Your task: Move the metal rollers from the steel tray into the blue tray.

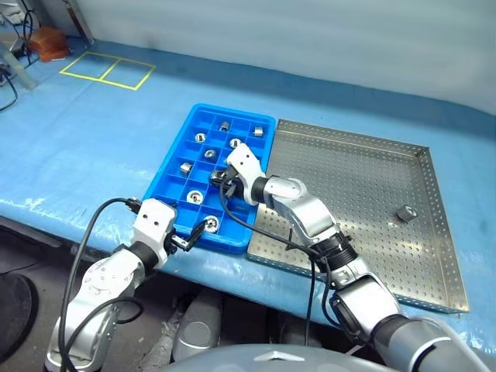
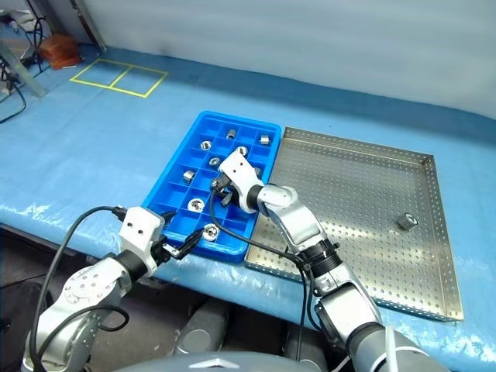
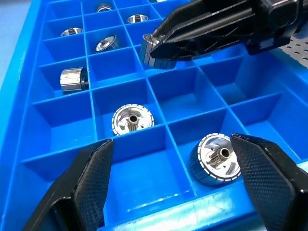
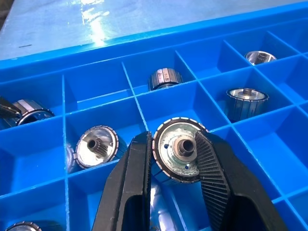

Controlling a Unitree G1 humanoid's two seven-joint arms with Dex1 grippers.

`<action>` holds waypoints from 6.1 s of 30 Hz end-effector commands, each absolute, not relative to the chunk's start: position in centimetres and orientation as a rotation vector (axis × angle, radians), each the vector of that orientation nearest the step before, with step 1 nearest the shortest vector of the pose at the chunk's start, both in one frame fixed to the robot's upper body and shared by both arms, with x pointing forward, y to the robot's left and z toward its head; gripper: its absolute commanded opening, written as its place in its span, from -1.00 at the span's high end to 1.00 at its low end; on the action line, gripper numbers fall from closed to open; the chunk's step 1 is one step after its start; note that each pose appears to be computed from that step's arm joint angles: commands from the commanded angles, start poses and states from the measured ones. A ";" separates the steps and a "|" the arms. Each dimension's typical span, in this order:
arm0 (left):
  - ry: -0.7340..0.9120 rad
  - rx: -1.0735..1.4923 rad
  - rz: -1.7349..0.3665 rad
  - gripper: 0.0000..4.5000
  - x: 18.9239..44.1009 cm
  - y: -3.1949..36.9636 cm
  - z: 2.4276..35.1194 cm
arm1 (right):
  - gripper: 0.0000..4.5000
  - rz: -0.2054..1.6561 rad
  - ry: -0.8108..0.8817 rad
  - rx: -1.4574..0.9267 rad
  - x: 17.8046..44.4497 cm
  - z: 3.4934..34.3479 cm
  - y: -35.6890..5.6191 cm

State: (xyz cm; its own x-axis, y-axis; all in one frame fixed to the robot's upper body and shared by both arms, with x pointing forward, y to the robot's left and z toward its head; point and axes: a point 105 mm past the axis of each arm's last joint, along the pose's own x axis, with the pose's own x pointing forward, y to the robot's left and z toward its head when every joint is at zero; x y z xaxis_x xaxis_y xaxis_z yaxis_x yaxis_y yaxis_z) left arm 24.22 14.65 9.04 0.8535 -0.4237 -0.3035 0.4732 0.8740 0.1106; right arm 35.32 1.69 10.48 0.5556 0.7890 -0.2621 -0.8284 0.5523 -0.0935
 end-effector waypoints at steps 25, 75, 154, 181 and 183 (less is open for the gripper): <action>0.011 0.173 -0.832 -0.88 30.2 5.6 13.8 | -0.01 0.192 0.127 -0.338 33.4 14.8 -16.8; -0.061 0.135 -1.162 -0.88 28.2 -2.8 15.0 | -0.39 -0.239 0.318 -0.201 32.7 11.2 -26.6; 0.056 0.322 -0.492 -0.88 43.2 -6.5 13.6 | -0.39 0.253 0.157 -0.208 11.9 12.9 -15.9; 0.198 0.385 -0.437 -0.88 42.9 -4.7 9.7 | -0.39 0.203 0.252 -0.165 16.3 10.5 -15.8; 0.223 0.371 -0.430 -0.88 42.8 -4.5 9.2 | -0.39 0.196 0.254 -0.168 16.1 10.5 -15.9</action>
State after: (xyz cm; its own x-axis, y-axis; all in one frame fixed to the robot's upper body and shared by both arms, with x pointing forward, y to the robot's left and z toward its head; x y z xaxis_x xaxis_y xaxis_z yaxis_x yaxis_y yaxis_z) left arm 44.28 -1.71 10.07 0.9106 -0.3140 -0.2688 0.3956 0.8506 0.3464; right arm 16.05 -15.84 9.38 0.9346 0.1727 -0.3111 -0.2204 0.9674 -0.1251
